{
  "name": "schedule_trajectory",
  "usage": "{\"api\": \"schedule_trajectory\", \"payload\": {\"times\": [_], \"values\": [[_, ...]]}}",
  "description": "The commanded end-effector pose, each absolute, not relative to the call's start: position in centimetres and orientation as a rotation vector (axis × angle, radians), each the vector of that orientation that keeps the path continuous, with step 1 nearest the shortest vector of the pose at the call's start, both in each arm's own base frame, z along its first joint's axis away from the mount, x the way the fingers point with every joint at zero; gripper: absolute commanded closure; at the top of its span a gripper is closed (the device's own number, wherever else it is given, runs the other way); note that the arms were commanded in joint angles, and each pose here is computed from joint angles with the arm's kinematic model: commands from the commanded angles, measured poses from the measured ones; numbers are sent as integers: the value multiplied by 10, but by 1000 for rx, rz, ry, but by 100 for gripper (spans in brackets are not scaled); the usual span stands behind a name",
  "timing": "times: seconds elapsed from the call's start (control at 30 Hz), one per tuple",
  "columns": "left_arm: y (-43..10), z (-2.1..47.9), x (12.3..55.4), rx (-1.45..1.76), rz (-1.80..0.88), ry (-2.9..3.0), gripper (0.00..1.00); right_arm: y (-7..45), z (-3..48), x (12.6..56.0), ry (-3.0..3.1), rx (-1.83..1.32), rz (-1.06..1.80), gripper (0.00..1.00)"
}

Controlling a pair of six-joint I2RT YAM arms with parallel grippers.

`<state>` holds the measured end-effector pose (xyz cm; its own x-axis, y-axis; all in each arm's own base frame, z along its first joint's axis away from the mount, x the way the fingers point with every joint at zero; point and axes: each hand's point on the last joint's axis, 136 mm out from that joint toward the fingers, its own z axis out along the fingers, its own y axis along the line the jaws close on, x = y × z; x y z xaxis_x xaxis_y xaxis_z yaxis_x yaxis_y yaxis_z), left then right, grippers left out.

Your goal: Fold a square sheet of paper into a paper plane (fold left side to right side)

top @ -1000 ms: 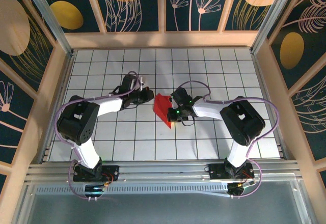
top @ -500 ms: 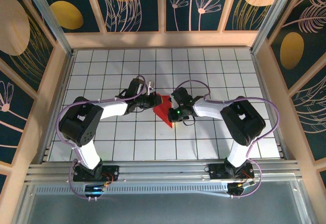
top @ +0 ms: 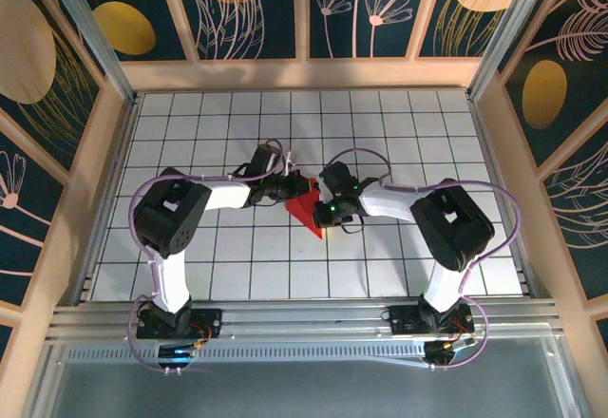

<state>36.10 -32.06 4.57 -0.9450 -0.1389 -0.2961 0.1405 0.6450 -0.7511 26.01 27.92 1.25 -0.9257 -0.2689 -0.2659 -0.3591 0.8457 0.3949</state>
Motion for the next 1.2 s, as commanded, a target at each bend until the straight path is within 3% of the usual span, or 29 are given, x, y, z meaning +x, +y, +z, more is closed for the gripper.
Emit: {"api": "schedule_trajectory", "payload": {"times": [0.0, 0.3, 0.7, 0.93, 1.17], "values": [[-320, 34, 368, -19, -1144, 2559, 100, 201, -47, 221, 3107, -429, 228, 100], [-308, 2, 357, -94, -1094, 2624, 100, 224, -26, 232, 3056, -397, 406, 100], [-296, -22, 344, -116, -1028, 2686, 100, 278, 63, 263, 2808, -310, 943, 100], [-294, -23, 343, -108, -1011, 2693, 100, 309, 67, 269, 2706, -270, 1228, 100], [-294, -23, 343, -114, -1010, 2695, 100, 316, 47, 283, 2728, -250, 1198, 100]]}}
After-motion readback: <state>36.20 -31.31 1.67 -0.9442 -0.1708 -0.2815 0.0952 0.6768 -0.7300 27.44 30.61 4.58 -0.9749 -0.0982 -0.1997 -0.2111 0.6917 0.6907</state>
